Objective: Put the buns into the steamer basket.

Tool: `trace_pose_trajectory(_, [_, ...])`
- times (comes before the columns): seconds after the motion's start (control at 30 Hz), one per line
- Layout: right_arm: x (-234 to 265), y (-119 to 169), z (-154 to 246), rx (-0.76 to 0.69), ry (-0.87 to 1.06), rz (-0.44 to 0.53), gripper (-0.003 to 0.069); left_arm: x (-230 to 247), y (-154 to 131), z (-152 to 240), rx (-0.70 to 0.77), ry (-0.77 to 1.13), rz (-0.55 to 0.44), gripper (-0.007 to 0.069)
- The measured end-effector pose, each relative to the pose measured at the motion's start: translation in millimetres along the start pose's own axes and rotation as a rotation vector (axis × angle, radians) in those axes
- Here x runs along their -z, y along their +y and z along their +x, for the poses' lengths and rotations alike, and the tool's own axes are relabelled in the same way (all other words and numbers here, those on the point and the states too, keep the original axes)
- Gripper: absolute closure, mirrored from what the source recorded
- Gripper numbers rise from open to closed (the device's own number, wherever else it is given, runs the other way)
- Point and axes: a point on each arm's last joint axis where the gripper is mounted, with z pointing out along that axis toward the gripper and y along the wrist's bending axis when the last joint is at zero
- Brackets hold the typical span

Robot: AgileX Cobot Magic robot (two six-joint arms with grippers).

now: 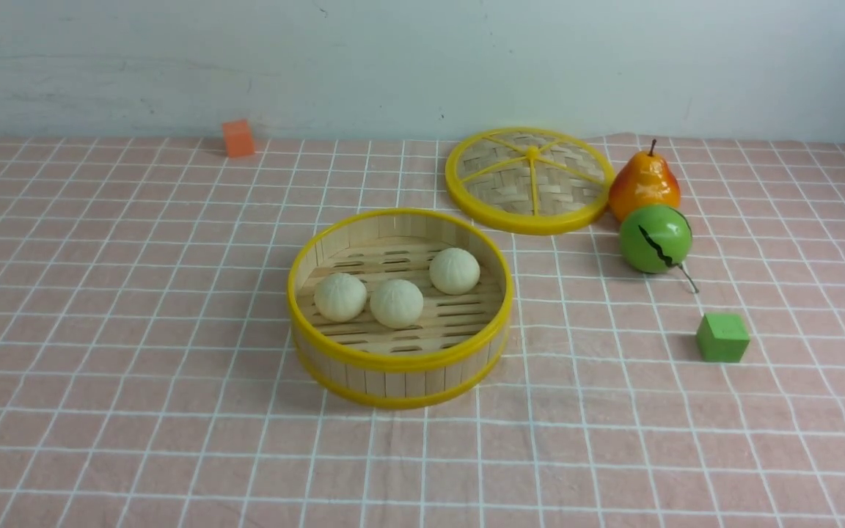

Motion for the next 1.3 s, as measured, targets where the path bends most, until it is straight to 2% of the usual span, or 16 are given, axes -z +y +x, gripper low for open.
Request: trace_pose_trajectory(1.3, [0.0,0.0,0.1,0.002,0.001,0.0,0.0648,0.0,0.0,0.0,0.0,0.0,0.0,0.0534])
